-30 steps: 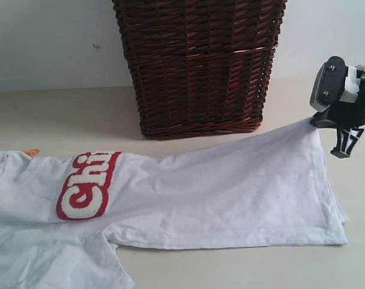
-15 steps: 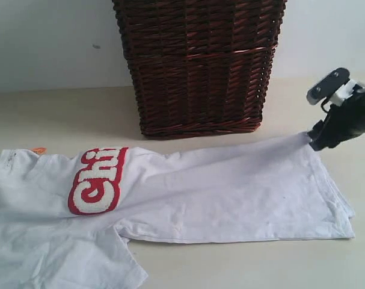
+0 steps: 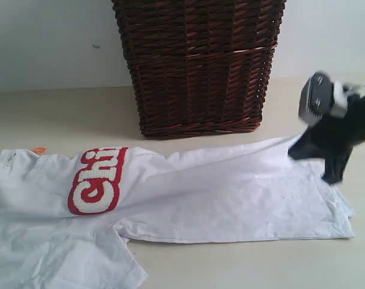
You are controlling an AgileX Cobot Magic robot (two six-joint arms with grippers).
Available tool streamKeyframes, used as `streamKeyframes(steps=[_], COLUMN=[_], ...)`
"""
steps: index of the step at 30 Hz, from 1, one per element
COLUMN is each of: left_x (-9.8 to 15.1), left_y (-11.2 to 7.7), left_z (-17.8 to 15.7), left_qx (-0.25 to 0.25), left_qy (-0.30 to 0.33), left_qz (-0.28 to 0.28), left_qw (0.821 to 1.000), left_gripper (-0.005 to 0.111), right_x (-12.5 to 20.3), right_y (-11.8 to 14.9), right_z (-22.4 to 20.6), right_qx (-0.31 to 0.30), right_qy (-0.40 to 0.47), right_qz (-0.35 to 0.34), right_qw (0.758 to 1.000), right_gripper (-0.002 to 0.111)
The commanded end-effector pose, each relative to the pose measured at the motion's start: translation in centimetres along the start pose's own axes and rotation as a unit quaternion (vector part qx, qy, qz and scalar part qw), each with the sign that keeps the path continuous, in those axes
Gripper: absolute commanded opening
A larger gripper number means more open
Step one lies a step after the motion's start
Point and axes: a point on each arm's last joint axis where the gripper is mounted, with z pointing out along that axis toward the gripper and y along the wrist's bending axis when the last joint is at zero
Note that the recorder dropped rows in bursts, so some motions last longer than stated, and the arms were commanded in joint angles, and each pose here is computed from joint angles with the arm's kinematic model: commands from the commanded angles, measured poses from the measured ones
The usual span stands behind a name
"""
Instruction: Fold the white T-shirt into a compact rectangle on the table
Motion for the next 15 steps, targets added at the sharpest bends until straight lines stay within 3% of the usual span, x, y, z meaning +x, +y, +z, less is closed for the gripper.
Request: streamKeyframes(steps=[1, 3, 6, 12, 15], left_x=[0.0, 0.0, 0.0, 0.0, 0.0], left_y=[0.0, 0.0, 0.0, 0.0, 0.0], left_z=[0.0, 0.0, 0.0, 0.0, 0.0], left_qx=[0.001, 0.001, 0.001, 0.001, 0.001], left_qy=[-0.004, -0.004, -0.004, -0.004, -0.004], left_qz=[0.0, 0.0, 0.0, 0.0, 0.0], left_qw=[1.0, 1.0, 1.0, 1.0, 1.0], left_gripper=[0.062, 0.062, 0.062, 0.062, 0.062], right_x=[2.2, 2.8, 3.3, 3.7, 4.4], right_y=[1.6, 1.2, 1.5, 4.5, 5.2], right_z=[3.6, 5.0, 6.0, 5.2, 4.6], right_qx=[0.011, 0.039, 0.025, -0.146, -0.19], right_qy=[0.092, 0.109, 0.116, 0.147, 0.191], right_qz=[-0.006, 0.001, 0.023, -0.03, -0.024], right_qw=[0.996, 0.993, 0.993, 0.978, 0.963], right_gripper=[0.0, 0.0, 0.0, 0.0, 0.0])
